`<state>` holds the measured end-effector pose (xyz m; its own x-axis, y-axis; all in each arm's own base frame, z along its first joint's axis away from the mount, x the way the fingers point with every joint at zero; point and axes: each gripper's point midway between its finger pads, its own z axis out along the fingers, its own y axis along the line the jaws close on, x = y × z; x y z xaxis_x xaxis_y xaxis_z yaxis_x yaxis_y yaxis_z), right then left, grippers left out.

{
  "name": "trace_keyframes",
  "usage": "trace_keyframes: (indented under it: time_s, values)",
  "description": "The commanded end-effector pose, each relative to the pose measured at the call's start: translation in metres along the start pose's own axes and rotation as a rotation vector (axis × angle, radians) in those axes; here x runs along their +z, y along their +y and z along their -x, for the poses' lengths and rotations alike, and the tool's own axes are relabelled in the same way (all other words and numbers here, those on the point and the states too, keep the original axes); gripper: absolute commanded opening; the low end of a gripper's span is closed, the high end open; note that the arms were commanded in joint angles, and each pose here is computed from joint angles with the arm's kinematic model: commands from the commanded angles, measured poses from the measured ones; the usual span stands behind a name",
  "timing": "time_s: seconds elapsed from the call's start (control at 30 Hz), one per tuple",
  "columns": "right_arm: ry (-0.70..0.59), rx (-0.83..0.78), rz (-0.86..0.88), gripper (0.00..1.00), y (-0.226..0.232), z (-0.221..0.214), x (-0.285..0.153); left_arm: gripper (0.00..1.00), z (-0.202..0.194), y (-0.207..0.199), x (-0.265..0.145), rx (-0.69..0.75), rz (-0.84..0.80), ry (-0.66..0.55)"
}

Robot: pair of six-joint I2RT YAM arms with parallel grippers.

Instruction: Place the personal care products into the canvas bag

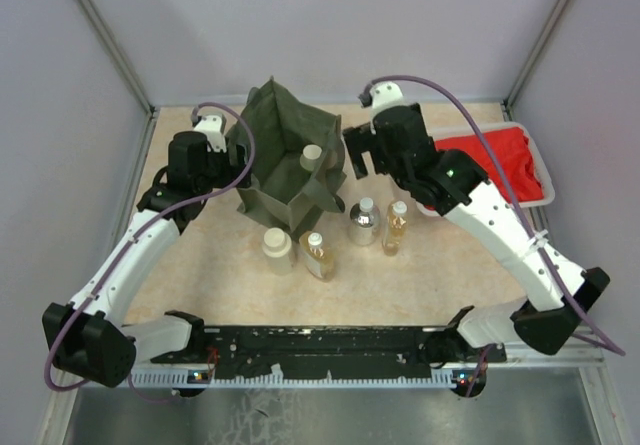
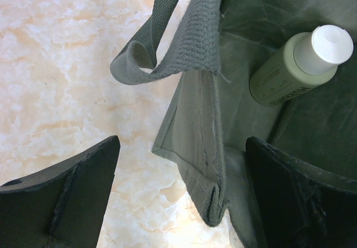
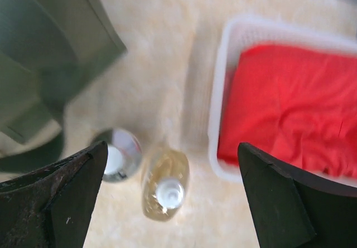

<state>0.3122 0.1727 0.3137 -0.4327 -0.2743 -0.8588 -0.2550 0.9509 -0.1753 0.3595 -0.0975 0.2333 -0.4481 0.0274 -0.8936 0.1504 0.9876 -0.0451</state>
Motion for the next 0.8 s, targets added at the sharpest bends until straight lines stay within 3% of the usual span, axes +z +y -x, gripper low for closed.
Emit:
trace_keyframes:
  time_s: [0.0, 0.13, 0.47, 0.6, 0.77]
  values:
    - [0.135, 0.125, -0.072, 0.99, -0.022, -0.070, 0.014, 1.00, -0.010, 0.002, 0.002, 0.024, 0.004, 0.031]
    - [0.203, 0.158, -0.101, 0.99, -0.028, -0.108, 0.015, 1.00, -0.008, 0.002, 0.000, 0.024, 0.001, 0.024]
    - [0.270, 0.202, -0.031, 0.98, -0.011, -0.141, 0.018, 1.00, -0.008, 0.001, -0.001, 0.022, -0.007, 0.025]
    - [0.307, 0.205, -0.002, 0.93, -0.001, -0.158, 0.027, 1.00, -0.009, 0.001, -0.001, 0.025, -0.003, 0.026]
    - [0.318, 0.209, 0.011, 0.79, 0.008, -0.171, 0.041, 1.00, -0.011, 0.004, -0.001, 0.029, 0.008, 0.031]
